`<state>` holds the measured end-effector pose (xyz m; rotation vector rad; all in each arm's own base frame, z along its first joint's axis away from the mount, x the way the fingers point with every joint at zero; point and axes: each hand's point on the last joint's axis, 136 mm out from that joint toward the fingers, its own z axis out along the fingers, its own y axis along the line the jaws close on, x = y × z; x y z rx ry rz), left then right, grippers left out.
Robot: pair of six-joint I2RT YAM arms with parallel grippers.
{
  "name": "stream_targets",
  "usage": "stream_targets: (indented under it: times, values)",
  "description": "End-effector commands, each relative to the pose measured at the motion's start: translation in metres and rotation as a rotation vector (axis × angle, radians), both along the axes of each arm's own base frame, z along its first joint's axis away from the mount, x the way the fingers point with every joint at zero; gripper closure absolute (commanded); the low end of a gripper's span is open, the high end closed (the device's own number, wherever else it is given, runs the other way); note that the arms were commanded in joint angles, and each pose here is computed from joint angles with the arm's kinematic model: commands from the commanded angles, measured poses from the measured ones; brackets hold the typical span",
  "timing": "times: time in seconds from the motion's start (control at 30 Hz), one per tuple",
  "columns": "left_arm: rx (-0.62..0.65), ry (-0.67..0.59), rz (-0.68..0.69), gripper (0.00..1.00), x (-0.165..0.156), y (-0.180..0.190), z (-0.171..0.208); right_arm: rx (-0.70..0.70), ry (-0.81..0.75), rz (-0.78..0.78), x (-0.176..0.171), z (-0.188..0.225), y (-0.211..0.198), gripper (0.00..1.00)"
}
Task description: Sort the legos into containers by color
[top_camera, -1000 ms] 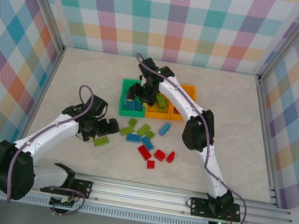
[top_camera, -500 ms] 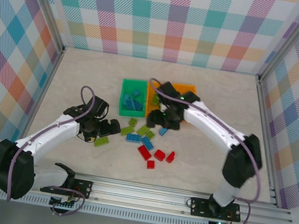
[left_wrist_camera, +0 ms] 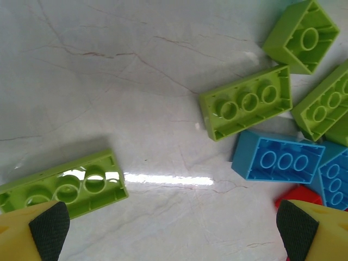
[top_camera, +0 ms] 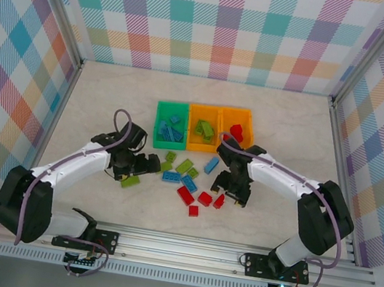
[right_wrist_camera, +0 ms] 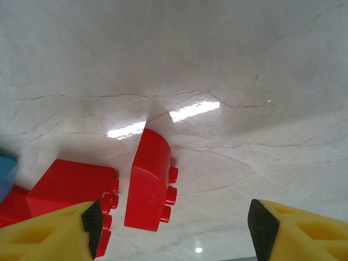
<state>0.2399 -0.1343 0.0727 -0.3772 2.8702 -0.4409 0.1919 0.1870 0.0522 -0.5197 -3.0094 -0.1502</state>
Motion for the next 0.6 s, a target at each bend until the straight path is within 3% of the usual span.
stream_targets:
  times: [0.0, 0.37, 0.57]
  values:
    - [-0.021, -0.034, -0.04, 0.0, 0.008, -0.012, 0.009, 0.047, 0.033, -0.095, -0.004, -0.008, 0.01, 0.3]
    - [-0.009, -0.035, -0.053, 0.0, 0.006, -0.013, 0.009, 0.069, 0.092, -0.161, -0.006, -0.027, 0.021, 0.38]
    - [-0.003, -0.036, -0.053, 0.0, 0.007, -0.012, 0.008, 0.038, 0.114, -0.179, -0.012, -0.035, 0.014, 0.53]
